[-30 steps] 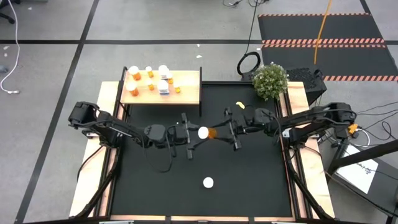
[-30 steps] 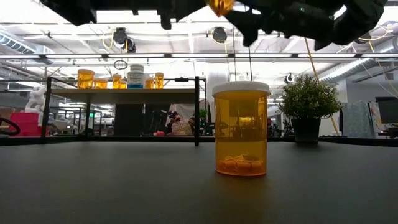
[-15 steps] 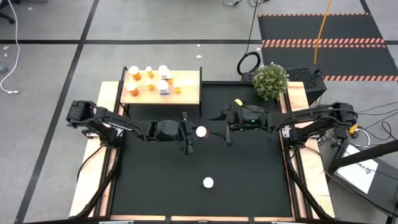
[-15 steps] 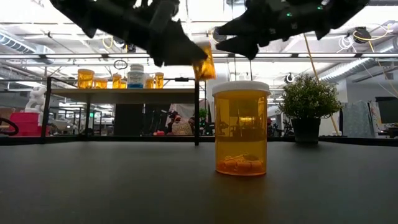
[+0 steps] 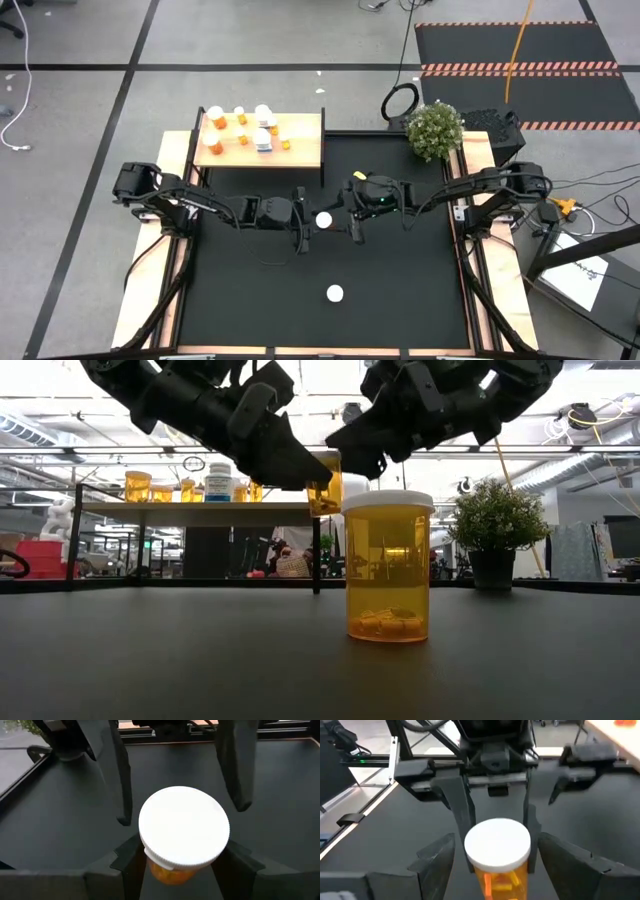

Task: Pick and place medicine bottles onto shelf by color
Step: Put the large orange pill bottle on the shelf

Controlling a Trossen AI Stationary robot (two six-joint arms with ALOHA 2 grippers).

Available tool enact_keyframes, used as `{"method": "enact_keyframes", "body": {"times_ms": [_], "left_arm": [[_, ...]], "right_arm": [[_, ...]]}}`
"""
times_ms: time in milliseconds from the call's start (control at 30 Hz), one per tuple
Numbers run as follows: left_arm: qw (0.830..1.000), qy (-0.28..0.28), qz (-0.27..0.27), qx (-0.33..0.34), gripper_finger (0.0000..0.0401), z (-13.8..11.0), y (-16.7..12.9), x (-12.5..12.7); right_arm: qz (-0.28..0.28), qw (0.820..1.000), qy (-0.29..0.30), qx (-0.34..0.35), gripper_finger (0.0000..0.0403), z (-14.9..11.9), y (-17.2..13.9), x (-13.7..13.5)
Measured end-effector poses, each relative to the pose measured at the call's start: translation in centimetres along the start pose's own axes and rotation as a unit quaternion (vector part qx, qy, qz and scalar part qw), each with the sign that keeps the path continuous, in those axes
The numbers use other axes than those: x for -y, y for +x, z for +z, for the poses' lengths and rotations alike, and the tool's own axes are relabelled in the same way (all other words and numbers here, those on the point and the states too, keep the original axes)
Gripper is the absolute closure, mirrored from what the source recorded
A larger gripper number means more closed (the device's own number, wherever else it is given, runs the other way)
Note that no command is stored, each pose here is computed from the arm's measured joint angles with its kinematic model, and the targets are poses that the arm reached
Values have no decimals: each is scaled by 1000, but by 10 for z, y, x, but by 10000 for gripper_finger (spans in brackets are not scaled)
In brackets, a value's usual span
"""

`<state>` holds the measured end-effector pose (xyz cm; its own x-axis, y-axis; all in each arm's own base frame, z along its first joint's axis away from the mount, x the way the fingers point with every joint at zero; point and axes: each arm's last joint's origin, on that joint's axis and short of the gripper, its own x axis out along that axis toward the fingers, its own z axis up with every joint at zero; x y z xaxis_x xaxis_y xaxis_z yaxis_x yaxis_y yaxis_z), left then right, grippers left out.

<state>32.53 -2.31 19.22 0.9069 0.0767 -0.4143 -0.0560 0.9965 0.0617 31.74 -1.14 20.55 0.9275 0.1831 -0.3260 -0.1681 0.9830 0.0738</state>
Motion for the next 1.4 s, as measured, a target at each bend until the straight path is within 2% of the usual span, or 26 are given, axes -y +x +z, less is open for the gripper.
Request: {"method": "enact_keyframes", "body": {"times_ms": [500, 1067, 1400], "left_arm": [[1000, 0, -2, 0, 200, 0, 0, 0], [1000, -4, -3, 1, 199, 0, 0, 0], [1000, -4, -4, -9, 199, -2, 0, 0]], "right_arm": [[4, 999, -52, -12, 171, -2, 1, -4], [-2, 999, -51, -4, 151, -5, 16, -2], [7, 998, -55, -8, 202, -6, 21, -2]]}}
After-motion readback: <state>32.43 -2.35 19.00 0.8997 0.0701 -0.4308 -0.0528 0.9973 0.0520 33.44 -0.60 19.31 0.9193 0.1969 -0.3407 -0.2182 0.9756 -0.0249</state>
